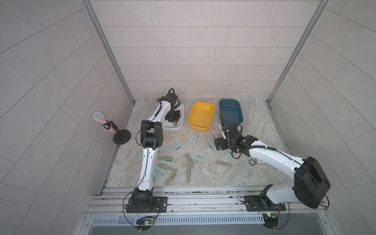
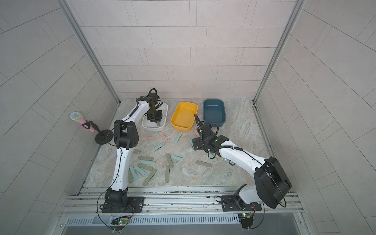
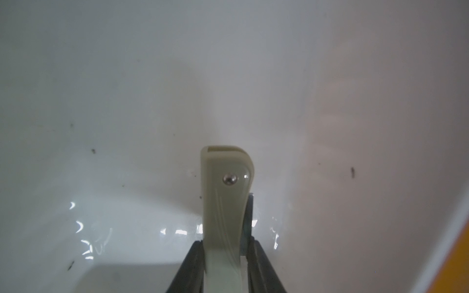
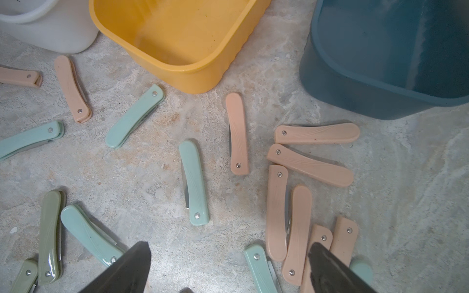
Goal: Place the fruit knives into the storage box by color
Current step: Place the fruit knife in the storage box, then pick up the fruit knife from the center of the board.
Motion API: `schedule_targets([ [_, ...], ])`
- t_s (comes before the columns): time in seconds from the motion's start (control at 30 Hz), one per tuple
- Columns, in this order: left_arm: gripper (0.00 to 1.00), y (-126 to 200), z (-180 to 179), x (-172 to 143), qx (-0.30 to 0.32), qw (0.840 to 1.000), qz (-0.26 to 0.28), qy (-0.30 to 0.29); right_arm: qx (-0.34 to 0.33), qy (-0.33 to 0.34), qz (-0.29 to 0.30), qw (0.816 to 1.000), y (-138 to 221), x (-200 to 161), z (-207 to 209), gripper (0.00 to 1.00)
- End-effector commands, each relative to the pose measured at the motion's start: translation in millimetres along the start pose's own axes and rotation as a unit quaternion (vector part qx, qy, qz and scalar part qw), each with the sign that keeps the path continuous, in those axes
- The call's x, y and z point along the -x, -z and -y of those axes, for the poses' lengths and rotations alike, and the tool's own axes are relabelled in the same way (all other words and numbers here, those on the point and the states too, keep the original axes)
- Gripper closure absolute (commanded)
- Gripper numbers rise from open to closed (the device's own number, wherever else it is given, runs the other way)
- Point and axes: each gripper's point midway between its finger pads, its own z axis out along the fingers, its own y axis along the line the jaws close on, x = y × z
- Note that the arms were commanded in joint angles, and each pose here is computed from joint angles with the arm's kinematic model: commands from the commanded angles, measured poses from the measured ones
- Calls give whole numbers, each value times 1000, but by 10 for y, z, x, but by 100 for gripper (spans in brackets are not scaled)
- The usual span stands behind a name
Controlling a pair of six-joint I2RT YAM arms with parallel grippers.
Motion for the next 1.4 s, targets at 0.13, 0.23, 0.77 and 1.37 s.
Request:
schedule_targets([
  [0.13,87,-38,-191,155,62,997,29,-21,2,10,-12,1000,4,-26,-18,0],
  [0.23,85,-85,-198,187,63,997,29,-20,3,10,-14,1000,6,-24,-23,0],
  [0.77,28,984,84,19,-5,998,65,-3,-11,59,-43,997,48,-127,39,11],
  [1.37,0,999,331,-1418,-58,997,43,-13,11,94,-124,988,-546,-203,-239,48],
])
